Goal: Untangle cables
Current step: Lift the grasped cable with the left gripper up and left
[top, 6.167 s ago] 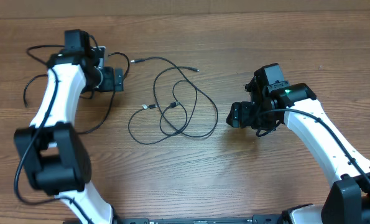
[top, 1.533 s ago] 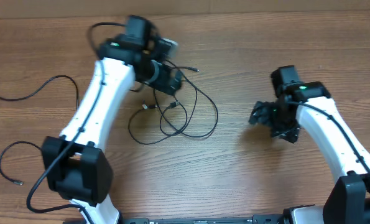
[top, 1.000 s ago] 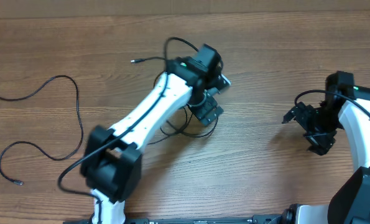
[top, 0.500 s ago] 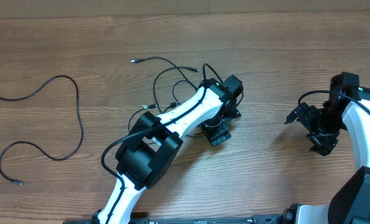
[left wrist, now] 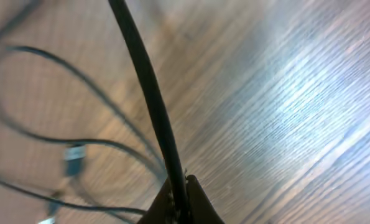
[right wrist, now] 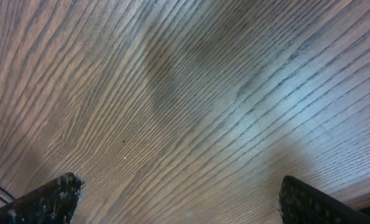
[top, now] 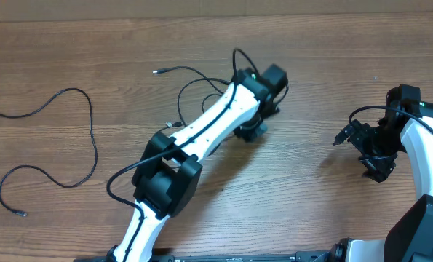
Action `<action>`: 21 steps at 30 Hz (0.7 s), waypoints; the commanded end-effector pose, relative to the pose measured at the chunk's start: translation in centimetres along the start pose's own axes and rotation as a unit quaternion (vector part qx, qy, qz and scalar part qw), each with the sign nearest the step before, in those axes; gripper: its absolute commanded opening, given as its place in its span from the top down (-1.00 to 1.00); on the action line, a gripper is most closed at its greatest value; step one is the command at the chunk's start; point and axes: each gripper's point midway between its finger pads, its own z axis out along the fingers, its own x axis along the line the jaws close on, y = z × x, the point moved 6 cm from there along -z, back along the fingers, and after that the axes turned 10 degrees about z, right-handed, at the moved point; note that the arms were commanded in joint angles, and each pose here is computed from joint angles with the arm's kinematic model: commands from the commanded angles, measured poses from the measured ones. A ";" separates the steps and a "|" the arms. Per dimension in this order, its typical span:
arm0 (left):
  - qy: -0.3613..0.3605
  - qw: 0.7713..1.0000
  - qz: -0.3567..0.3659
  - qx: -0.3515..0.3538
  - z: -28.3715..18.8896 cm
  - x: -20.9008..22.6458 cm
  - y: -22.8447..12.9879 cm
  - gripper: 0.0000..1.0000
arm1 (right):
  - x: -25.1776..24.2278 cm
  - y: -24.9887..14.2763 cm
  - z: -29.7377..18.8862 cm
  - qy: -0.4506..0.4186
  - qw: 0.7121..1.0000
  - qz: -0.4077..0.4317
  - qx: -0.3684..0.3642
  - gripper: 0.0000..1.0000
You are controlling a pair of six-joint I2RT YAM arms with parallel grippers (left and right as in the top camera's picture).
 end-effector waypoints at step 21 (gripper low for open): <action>0.209 0.887 -0.169 -0.377 -33.1 8.0 -12.1 0.70 | 0.2 0.2 0.0 0.005 1.000 -0.013 -0.002 -1.00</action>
